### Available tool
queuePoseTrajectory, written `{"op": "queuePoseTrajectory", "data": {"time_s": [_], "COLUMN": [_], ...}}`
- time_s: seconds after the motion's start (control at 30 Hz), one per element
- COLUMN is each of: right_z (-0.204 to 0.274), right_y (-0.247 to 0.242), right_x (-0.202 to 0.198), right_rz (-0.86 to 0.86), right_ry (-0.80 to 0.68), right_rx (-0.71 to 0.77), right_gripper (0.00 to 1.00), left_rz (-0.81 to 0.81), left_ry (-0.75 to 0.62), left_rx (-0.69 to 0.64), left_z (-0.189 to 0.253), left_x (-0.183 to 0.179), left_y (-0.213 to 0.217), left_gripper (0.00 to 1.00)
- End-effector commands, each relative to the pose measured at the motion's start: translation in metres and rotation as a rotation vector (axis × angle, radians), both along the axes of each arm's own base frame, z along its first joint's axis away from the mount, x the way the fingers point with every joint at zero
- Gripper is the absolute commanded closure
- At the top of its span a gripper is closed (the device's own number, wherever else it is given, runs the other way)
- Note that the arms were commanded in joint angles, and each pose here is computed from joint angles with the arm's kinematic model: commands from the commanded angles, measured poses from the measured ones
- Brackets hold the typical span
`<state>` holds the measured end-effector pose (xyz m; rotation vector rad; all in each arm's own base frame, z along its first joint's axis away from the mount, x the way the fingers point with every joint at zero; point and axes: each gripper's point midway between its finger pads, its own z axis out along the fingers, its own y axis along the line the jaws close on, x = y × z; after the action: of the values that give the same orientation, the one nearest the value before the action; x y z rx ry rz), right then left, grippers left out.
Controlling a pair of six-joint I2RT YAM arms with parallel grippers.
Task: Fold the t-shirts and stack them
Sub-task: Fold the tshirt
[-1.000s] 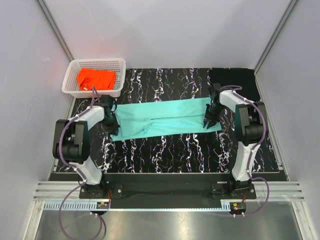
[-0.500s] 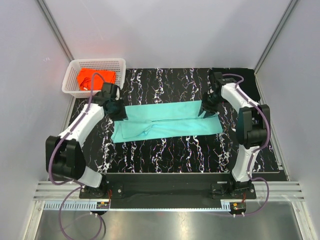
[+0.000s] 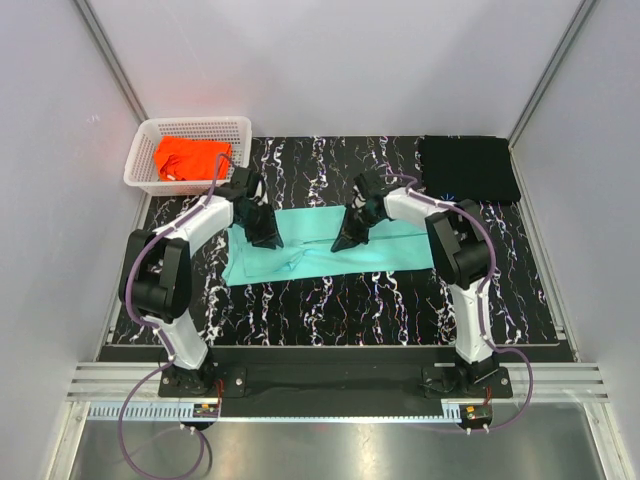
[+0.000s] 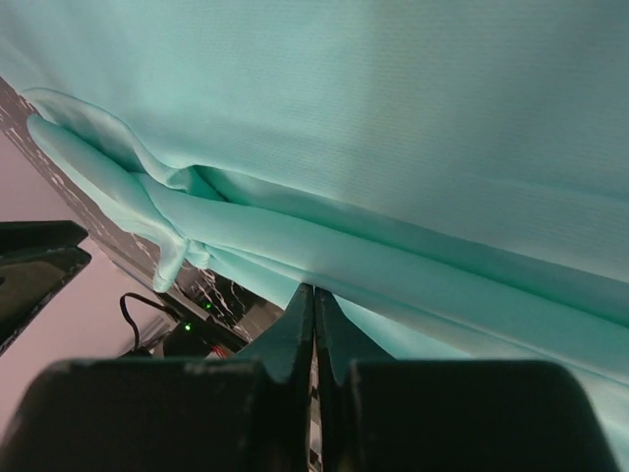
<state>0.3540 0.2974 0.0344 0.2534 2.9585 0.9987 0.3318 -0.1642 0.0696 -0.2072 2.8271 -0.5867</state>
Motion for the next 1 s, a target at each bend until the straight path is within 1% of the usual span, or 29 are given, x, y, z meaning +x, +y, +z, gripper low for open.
{"op": "queuePoseTrajectory", "data": {"time_s": [0.0,0.13,0.27,0.43,0.77,0.97], "right_z": [0.012,0.011,0.006,0.007,-0.008,-0.008], "right_y": [0.024,0.037,0.052,0.064,0.068,0.070], "right_x": [0.016,0.009,-0.001,-0.006,0.001,0.008], "right_rz": [-0.039,-0.013,0.022,0.042,0.043,0.037], "right_ry": [-0.057,-0.055,-0.044,-0.026,-0.008,-0.026], "right_rx": [0.090,0.106,0.116,0.140,0.133,0.130], "right_gripper": [0.96,0.97,0.97,0.97,0.97,0.96], "left_rz": [-0.020,-0.032,-0.049,-0.075,-0.107,-0.110], "left_ry": [-0.058,-0.052,-0.014,-0.016,0.050,0.087], "left_rx": [-0.084,-0.087,-0.098,-0.105,-0.111,-0.108], "left_z": [0.020,0.020,0.011,0.011,-0.016,-0.034], "left_x": [0.015,0.008,-0.002,-0.006,-0.018,-0.028], "left_y": [-0.020,-0.024,-0.031,-0.040,-0.051,-0.052], "left_gripper": [0.70,0.70,0.71,0.71,0.71,0.71]}}
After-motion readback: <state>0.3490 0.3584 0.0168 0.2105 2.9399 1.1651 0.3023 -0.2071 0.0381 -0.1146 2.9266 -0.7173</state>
